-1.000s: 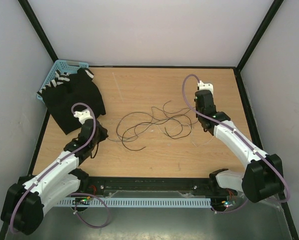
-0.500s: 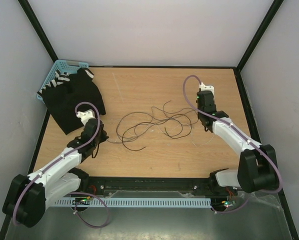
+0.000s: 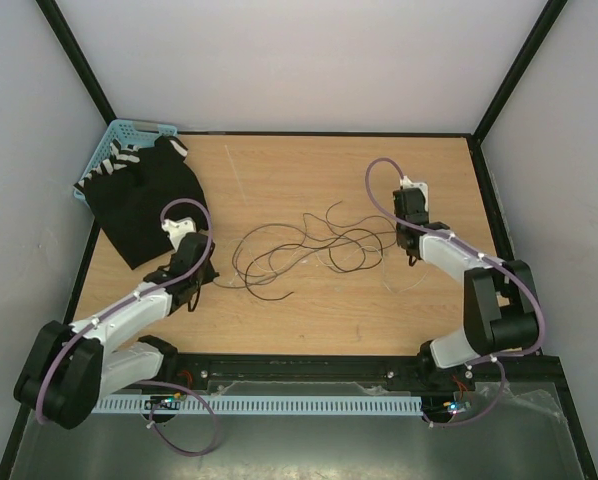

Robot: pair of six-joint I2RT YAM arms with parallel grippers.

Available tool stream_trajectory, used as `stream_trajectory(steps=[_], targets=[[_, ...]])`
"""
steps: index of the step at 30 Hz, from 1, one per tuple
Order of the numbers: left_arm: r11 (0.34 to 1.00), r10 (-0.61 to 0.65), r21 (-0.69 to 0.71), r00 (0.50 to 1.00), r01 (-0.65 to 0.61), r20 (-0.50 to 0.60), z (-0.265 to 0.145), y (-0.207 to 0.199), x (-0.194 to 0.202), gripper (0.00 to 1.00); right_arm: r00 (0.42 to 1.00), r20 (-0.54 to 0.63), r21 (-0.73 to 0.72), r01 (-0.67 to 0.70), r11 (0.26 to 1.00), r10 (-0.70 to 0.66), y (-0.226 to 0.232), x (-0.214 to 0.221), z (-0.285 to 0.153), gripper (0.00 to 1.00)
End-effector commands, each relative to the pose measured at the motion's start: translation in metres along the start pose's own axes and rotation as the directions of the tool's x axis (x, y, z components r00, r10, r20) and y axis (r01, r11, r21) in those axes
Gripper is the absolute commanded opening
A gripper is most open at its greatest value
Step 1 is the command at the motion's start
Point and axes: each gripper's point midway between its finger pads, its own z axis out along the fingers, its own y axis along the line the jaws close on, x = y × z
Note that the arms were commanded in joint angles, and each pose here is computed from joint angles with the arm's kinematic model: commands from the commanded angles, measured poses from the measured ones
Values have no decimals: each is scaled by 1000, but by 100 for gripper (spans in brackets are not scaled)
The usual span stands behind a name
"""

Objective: Zip-tie the wires
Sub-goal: Straighten the cable at the center of the board.

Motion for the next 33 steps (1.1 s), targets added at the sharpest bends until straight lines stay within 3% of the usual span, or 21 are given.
stream_trajectory(steps=[1,13,17,25,33], targets=[[1000,15,-18,1000,-14,12,4,-2,-7,0,1000,-29,-8,-9,1000,9,6,14,15,0],[999,5,-34,1000,-5,-10,8,1,1,0,996,-88,-98,6,995,-14,26,31,24,0],[999,0,-38,1000,0,-12,8,2,2,13,995,-94,-127,9,992,-21,31,32,24,14],[999,-17,-47,1000,16,-21,10,4,5,33,994,-104,-152,17,988,-33,35,33,22,28],[999,-27,-19,1000,27,-8,6,-1,-2,48,998,-65,-210,3,978,-17,39,18,7,47]])
